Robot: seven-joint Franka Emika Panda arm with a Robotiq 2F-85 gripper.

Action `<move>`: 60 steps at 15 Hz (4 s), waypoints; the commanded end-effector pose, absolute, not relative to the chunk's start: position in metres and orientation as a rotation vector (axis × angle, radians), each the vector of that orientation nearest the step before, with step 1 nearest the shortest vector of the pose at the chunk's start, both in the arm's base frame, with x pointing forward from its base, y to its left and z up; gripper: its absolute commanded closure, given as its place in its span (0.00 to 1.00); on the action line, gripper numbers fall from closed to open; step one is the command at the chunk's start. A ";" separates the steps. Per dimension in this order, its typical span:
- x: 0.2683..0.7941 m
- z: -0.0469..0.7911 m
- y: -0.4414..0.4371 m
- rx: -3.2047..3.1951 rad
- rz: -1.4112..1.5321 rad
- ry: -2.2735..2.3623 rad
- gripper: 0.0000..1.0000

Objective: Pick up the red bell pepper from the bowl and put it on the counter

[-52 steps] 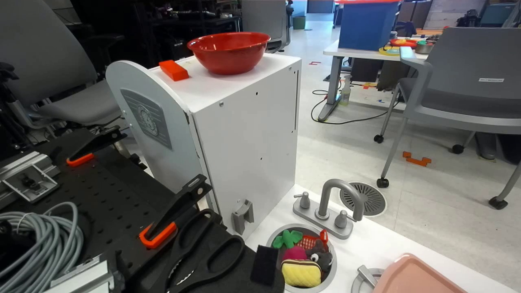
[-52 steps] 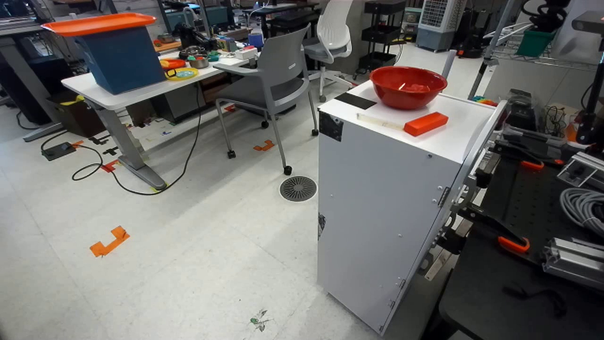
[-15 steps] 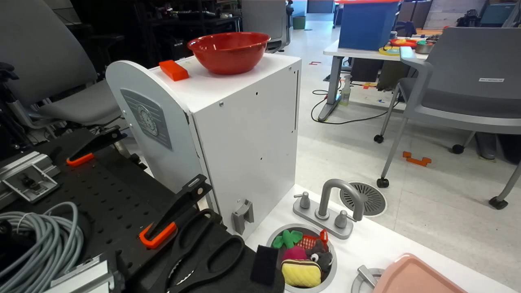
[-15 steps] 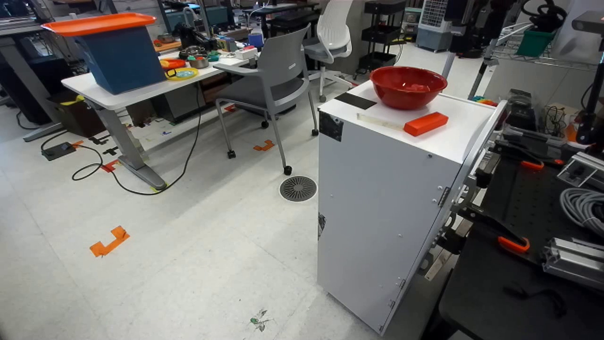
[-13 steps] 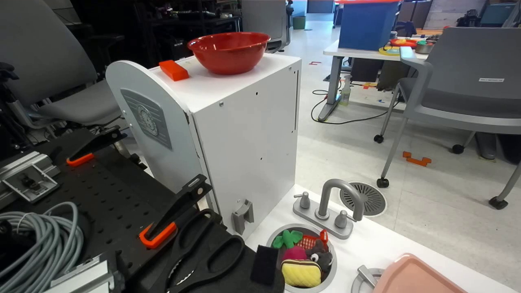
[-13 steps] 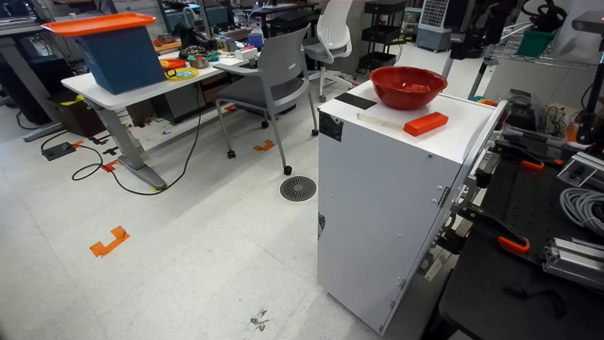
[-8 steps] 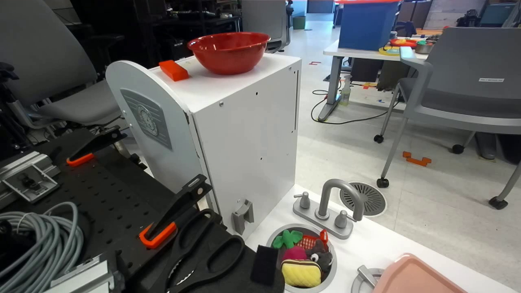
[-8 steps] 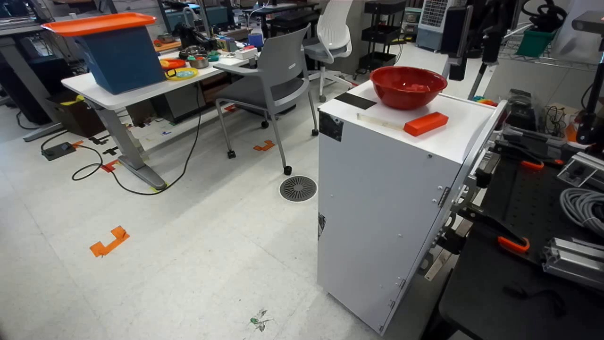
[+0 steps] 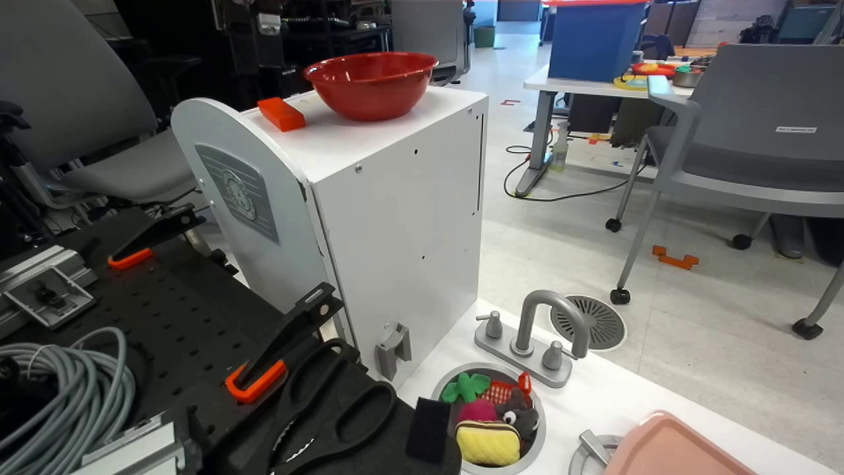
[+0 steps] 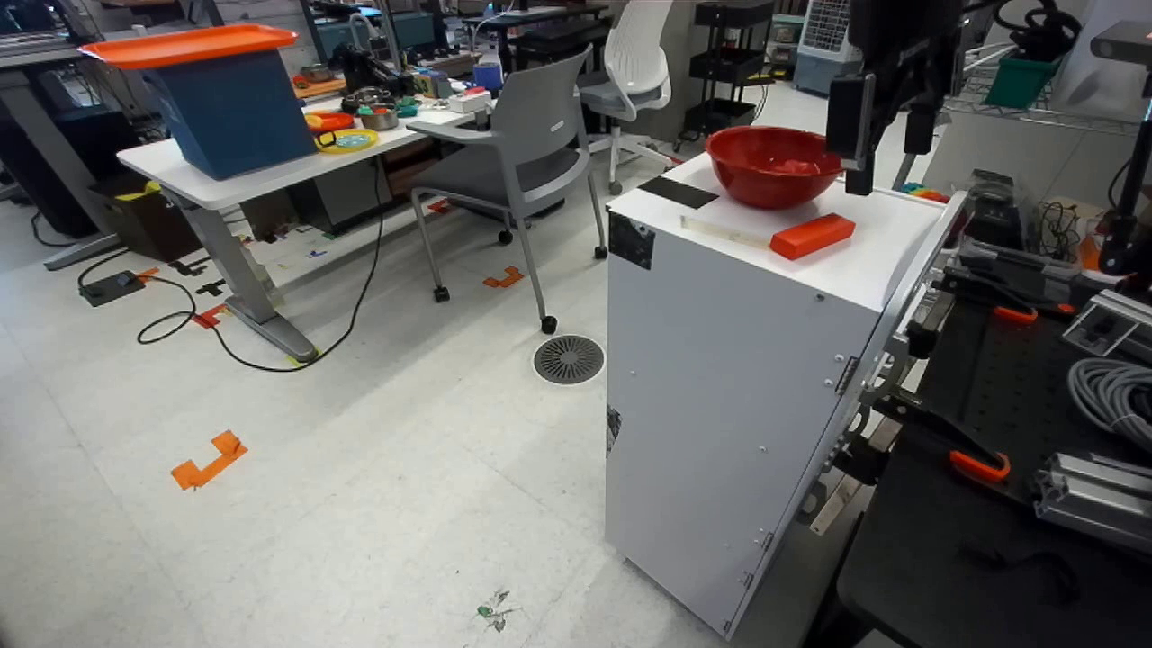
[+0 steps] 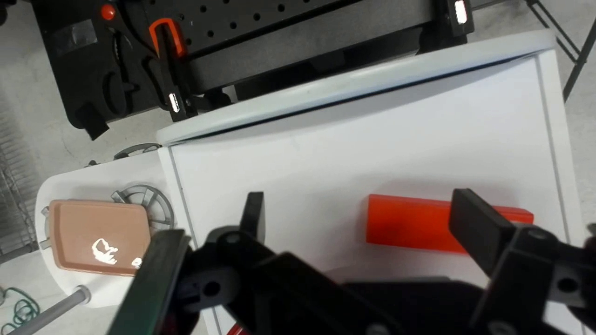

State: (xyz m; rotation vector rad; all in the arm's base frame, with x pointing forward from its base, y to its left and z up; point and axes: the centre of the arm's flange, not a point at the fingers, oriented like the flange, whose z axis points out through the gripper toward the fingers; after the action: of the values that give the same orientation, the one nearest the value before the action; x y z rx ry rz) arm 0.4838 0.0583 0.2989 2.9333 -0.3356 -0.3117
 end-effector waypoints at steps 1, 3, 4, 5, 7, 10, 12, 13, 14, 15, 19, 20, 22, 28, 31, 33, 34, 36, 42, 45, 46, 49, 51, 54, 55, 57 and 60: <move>0.495 0.295 0.062 2.909 -0.263 -0.381 0.00; 0.498 0.293 0.062 2.902 -0.240 -0.415 0.00; 0.500 0.292 0.062 2.901 -0.232 -0.434 0.00; 0.502 0.290 0.062 2.898 -0.225 -0.451 0.00; 0.504 0.288 0.062 2.889 -0.212 -0.493 0.00; 0.507 0.286 0.061 2.880 -0.198 -0.538 0.00; 0.507 0.287 0.061 2.896 -0.197 -0.505 0.00; 0.507 0.288 0.061 2.898 -0.186 -0.496 0.00; 0.507 0.289 0.062 2.897 -0.179 -0.485 0.00; 0.507 0.289 0.063 2.895 -0.176 -0.483 0.00; 0.507 0.290 0.067 2.898 -0.167 -0.459 0.00; 0.507 0.292 0.071 2.902 -0.155 -0.446 0.00; 0.506 0.297 0.078 2.938 -0.140 -0.407 0.00; 0.503 0.303 0.104 2.990 -0.068 -0.274 0.00; 0.501 0.308 0.102 2.987 -0.048 -0.280 0.00; 0.500 0.315 0.092 2.971 -0.035 -0.313 0.00; 0.500 0.319 0.087 2.970 -0.025 -0.332 0.00; 0.500 0.332 0.071 2.962 0.008 -0.390 0.00; 0.511 0.354 0.024 2.918 0.072 -0.533 0.00; 0.515 0.348 0.010 2.901 0.055 -0.569 0.00; 0.517 0.346 0.008 2.899 0.045 -0.578 0.00; 0.523 0.341 0.003 2.892 0.032 -0.593 0.00; 0.530 0.335 -0.001 2.882 0.018 -0.616 0.00; 0.539 0.328 -0.004 2.877 0.030 -0.595 0.00; 0.542 0.326 -0.005 2.879 0.034 -0.589 0.00; 0.549 0.323 -0.006 2.876 0.018 -0.611 0.00; 0.557 0.315 -0.002 2.852 0.041 -0.706 0.00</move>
State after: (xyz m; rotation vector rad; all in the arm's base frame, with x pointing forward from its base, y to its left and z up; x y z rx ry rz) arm 0.5409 -0.0044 0.3200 2.8871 -0.6128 0.0006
